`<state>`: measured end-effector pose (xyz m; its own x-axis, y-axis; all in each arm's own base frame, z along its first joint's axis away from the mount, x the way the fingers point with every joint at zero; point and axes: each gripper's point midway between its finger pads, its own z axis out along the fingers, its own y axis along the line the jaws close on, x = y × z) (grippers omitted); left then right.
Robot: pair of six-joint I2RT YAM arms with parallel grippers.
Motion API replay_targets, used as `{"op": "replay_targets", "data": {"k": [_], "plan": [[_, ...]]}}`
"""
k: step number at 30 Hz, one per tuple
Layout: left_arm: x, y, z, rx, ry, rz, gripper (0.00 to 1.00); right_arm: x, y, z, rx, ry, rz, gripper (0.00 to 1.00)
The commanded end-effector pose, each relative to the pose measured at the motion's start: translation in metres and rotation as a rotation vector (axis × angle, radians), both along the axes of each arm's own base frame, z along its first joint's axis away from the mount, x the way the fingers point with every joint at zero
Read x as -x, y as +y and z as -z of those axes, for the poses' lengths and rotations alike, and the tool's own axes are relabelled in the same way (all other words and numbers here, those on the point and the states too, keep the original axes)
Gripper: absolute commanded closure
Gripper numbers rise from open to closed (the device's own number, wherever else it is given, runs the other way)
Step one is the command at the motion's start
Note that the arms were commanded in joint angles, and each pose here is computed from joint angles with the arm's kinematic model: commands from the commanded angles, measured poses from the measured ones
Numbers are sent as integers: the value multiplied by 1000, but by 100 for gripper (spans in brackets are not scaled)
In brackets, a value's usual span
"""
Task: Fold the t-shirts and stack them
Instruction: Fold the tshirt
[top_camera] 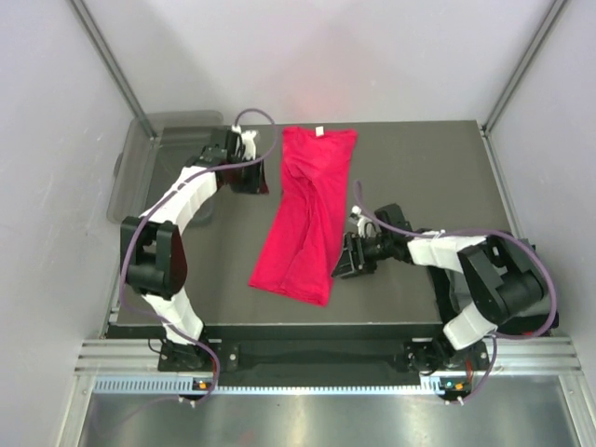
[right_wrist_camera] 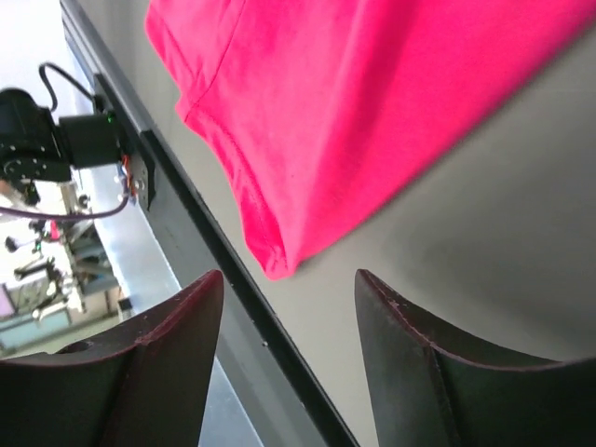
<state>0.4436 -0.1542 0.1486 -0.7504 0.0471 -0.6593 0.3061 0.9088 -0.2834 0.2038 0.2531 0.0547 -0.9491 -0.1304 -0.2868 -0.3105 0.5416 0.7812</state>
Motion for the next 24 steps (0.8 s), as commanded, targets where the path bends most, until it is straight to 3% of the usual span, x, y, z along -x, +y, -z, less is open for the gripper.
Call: {"op": "replay_targets", "data": {"k": [1,7,12,14,16,18,19,24], "plan": [[90,2,49,32,369,76,54,12,20,7,-16,44,-38,42],[140,14,70,40,417,8,56,44,38,29,42,142,-111,50],[169,24,84,19,440,-24,52,60,50,40,82,177,-149,49],[173,24,86,25,436,-31,52,63,54,43,90,176,-162,52],[175,24,86,32,431,-28,52,66,57,47,102,175,-176,63],[173,22,83,37,427,-25,52,67,57,52,129,170,-187,91],[172,22,82,36,424,-26,52,64,57,52,134,152,-182,100],[169,22,73,42,402,-17,52,68,41,44,171,82,-211,100]]}}
